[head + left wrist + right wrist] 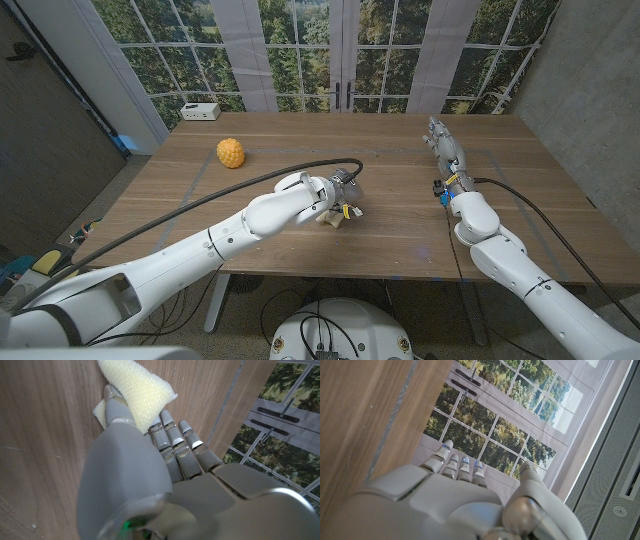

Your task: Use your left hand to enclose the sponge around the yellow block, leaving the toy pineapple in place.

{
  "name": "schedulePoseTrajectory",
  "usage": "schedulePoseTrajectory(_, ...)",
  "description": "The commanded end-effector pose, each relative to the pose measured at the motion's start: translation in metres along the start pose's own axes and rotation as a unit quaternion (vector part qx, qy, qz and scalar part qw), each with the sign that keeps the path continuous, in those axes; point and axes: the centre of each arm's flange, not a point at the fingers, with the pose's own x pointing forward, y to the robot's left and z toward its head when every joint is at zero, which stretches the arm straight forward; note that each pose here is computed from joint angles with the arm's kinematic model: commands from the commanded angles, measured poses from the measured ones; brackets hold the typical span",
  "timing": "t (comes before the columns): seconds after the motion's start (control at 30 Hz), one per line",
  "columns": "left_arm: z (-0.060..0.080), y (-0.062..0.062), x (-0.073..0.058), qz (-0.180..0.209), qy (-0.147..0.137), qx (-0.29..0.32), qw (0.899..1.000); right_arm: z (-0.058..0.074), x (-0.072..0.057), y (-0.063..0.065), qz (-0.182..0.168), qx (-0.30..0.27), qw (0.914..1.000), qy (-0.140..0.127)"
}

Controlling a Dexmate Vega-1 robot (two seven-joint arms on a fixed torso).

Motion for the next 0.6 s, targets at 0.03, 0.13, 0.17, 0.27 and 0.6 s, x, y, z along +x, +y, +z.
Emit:
schedulePoseTrajectory(0.03, -0.042, -0.01, -0.016, 0.098, 0.094, -0.075, 0.988, 0.005, 0.009, 0.006, 0.008, -0.006, 0.9999, -0.003)
schedulePoseTrajectory(0.13, -0.049, -0.014, -0.019, 0.119, 0.105, -0.098, 0.982, 0.006, 0.012, 0.007, 0.012, -0.009, 0.9999, -0.004)
schedulePoseTrajectory(0.17, -0.052, -0.015, -0.019, 0.119, 0.111, -0.107, 0.981, 0.006, 0.013, 0.008, 0.01, -0.007, 0.9999, -0.003)
schedulePoseTrajectory(0.27, -0.062, -0.021, -0.022, 0.139, 0.119, -0.15, 0.972, 0.006, 0.015, 0.009, 0.013, -0.009, 0.9999, -0.003)
schedulePoseTrajectory(0.6, -0.085, -0.039, -0.028, 0.175, 0.138, -0.252, 0.942, 0.01, 0.02, 0.011, 0.017, -0.014, 0.9997, -0.006)
